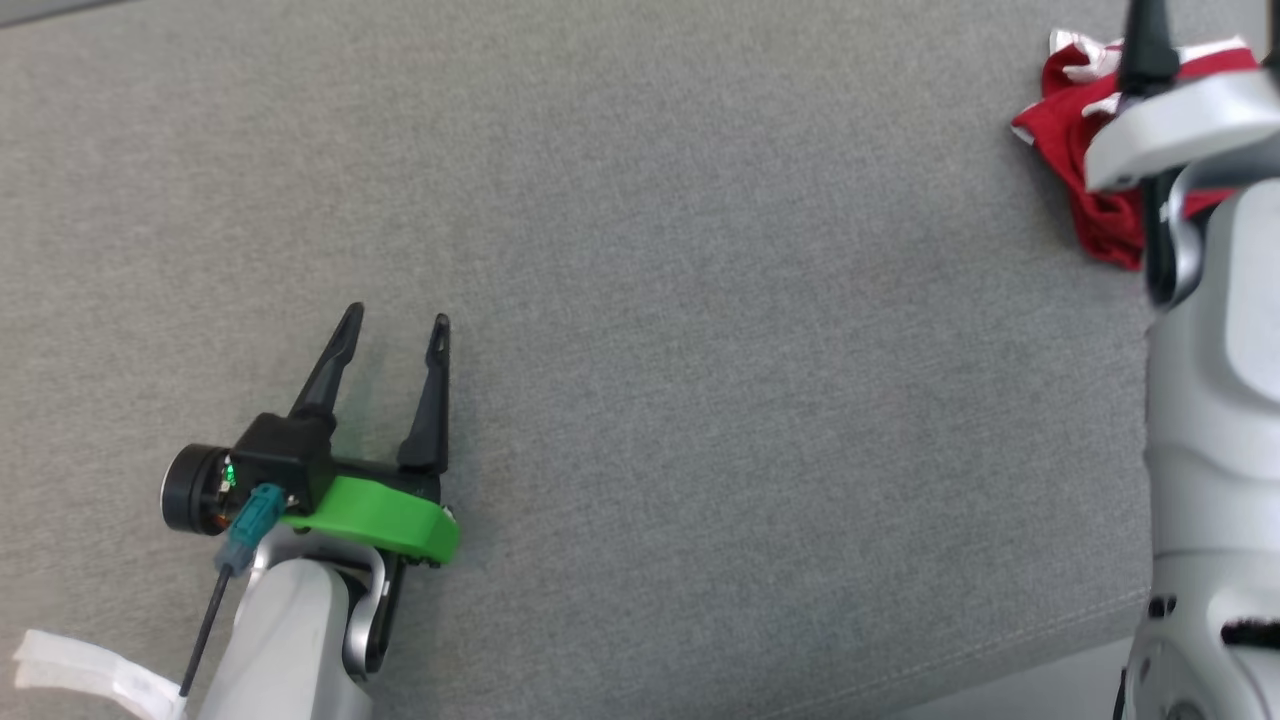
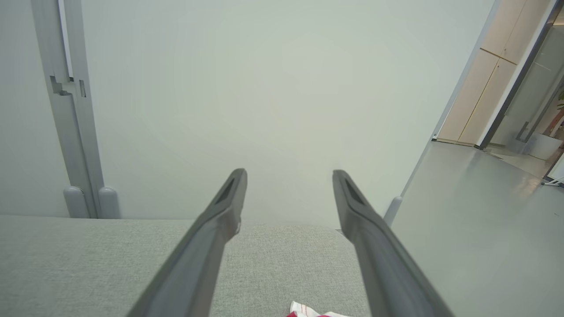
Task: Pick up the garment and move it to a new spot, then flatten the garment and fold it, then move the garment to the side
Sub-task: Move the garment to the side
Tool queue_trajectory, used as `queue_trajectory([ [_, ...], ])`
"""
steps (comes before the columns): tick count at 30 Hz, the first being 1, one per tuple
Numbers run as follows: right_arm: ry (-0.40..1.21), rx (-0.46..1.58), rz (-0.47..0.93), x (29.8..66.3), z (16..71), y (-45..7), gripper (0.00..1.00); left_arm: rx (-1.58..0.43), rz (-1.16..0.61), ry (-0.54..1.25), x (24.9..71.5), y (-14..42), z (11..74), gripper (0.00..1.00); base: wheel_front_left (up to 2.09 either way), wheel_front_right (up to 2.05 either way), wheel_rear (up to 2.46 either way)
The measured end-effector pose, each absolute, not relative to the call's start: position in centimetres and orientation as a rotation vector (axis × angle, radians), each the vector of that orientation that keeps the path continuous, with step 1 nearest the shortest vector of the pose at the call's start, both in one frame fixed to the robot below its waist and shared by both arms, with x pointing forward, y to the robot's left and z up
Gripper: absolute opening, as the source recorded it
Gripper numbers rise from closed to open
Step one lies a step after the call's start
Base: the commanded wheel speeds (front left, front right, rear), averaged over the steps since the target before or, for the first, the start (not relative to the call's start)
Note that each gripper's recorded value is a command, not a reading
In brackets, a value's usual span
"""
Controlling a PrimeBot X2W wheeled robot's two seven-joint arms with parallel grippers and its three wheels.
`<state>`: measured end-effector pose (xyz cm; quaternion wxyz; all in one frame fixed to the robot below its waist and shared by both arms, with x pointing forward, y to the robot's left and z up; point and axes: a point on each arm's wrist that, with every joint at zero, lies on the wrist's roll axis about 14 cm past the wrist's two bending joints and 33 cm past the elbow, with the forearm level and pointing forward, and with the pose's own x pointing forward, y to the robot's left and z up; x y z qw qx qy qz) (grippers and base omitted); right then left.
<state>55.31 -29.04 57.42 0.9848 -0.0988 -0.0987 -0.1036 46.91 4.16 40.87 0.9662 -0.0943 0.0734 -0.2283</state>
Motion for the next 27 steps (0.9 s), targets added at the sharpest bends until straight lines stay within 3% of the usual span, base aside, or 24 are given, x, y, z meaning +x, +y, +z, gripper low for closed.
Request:
queue_trajectory([
  [6,-0.303,-0.043,-0.099,52.1,59.3,-24.9,1.0,-0.165,-0.36,0.117,46.5,7.3,42.7,1.0,0.0,0.0,0.0],
  [18,-0.089,0.13,-0.008,45.2,50.9,-20.3,1.0,-0.135,-0.166,0.123,42.4,13.8,43.8,1.0,0.0,0.0,0.0],
  [27,0.011,0.177,0.028,41.1,47.8,-18.4,1.0,-0.147,-0.089,0.143,37.6,16.4,43.5,1.0,0.0,0.0,0.0],
])
